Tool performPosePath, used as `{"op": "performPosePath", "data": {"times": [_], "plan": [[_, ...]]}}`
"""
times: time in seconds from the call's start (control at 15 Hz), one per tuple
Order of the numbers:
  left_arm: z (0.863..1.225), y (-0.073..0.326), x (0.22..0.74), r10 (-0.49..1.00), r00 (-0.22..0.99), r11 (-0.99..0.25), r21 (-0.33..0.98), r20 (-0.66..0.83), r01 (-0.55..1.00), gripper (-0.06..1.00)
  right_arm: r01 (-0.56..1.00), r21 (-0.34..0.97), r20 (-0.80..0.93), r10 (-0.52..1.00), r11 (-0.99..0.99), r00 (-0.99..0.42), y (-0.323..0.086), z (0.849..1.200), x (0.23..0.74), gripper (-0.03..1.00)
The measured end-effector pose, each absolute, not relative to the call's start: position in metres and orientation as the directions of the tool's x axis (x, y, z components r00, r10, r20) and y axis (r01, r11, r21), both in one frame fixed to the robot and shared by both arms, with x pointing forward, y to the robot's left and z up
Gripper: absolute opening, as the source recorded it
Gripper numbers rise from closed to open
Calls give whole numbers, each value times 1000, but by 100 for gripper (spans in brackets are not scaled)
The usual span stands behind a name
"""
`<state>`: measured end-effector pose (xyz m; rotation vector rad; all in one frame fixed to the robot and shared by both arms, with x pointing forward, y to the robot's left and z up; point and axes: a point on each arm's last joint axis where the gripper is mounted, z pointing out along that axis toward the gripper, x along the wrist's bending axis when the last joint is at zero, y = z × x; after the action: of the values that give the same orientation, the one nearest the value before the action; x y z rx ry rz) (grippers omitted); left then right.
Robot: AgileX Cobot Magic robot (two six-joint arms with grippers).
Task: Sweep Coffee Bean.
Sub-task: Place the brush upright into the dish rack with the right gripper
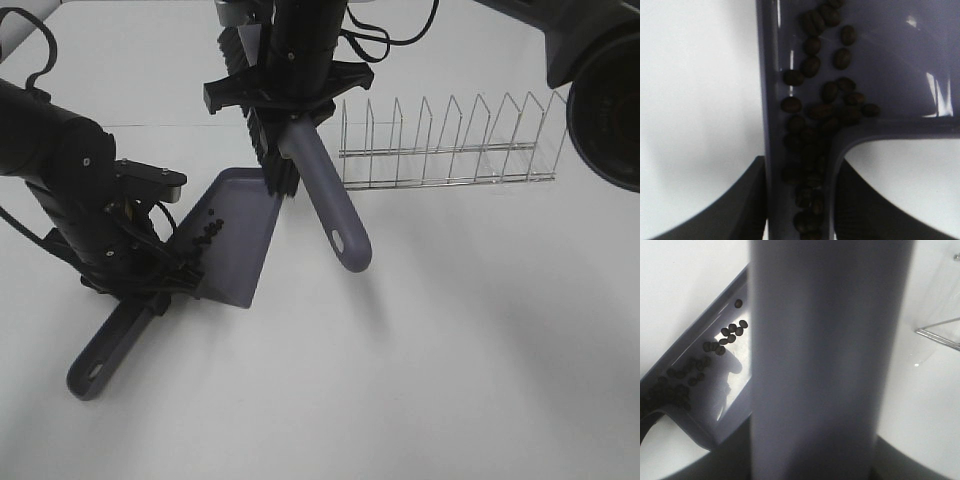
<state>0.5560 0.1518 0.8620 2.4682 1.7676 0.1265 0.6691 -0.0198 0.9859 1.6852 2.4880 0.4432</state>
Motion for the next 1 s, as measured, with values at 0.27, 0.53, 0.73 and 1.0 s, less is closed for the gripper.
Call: {"op": "performPosePath", "data": {"times": [0.27,0.53,0.73,1.0], "plan": [[862,152,556,947,322,-320,131,8,938,31,883,325,78,921,340,-383,-25,1009,662,28],[862,152,556,947,321,-320,131,8,938,31,905,219,18,926,365,-378,-58,1013,631,28],[862,152,556,947,321,-320,131,8,938,31,959,83,5,962,270,-271,-121,995,619,28],[862,152,556,947,321,-319,128,8,939,31,990,-75,3,993,119,-119,-209,966,610,28]]}}
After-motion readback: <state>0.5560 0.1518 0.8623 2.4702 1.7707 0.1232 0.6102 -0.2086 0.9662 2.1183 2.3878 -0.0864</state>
